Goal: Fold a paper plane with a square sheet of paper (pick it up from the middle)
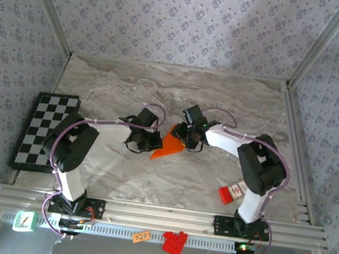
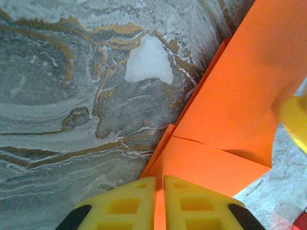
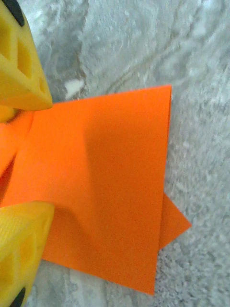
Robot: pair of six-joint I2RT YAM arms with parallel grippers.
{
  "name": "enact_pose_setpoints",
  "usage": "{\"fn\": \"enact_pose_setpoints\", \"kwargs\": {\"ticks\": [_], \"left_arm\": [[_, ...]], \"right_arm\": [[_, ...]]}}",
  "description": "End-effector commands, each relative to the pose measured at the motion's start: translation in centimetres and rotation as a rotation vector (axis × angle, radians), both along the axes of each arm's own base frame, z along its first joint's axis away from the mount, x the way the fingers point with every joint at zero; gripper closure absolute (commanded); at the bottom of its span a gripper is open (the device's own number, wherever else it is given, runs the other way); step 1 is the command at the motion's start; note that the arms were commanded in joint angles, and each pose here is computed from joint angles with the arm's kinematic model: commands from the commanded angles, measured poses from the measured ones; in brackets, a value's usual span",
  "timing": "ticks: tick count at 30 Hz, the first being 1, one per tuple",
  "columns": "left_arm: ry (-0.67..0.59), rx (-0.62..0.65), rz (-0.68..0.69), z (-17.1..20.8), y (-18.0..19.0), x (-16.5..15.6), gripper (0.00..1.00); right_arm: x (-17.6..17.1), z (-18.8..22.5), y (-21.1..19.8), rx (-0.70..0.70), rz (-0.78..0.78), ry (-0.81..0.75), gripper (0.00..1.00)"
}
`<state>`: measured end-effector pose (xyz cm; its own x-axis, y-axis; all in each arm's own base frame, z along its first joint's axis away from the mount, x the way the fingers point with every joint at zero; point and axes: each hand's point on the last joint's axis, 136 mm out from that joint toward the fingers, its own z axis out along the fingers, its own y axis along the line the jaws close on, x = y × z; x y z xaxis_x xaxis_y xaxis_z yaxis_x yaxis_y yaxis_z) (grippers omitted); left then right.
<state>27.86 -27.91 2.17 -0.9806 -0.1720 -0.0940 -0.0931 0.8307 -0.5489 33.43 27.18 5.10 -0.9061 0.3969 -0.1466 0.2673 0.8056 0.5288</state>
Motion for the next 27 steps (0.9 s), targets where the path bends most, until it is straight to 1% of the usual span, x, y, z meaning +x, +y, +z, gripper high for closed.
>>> {"fn": "enact_pose_setpoints", "kwargs": {"ticks": [1,4,8,12,17,20,27], "left_arm": [[0.045,0.058,0.028,-1.2,1.1,-0.3,0.87],[0.069,0.062,0.042,-1.6,1.5,-0.5,0.87],[0.094,0.056,0.053,-2.0,1.7,-0.8,0.87],[0.106,0.050,0.057,-2.1,1.8,-0.9,0.87],[0.111,0.048,0.055,-2.2,1.7,-0.9,0.87],[0.116,0.047,0.053,-2.3,1.7,-1.0,0.87],[0.115,0.040,0.052,-2.1,1.6,-0.8,0.87]], "right_arm": [[-0.2,2.8,-1.2,-0.007,0.027,-0.080,0.39],[-1.0,2.9,-2.1,0.014,0.005,-0.079,0.37],[-2.5,1.9,-2.6,0.088,-0.043,-0.038,0.37],[-3.5,1.0,-2.2,0.155,-0.087,0.013,0.42],[-4.0,-0.1,-1.8,0.183,-0.127,0.059,0.51],[-4.0,-0.6,-1.5,0.189,-0.134,0.074,0.54],[-4.4,-1.7,-1.0,0.196,-0.139,0.120,0.56]]}}
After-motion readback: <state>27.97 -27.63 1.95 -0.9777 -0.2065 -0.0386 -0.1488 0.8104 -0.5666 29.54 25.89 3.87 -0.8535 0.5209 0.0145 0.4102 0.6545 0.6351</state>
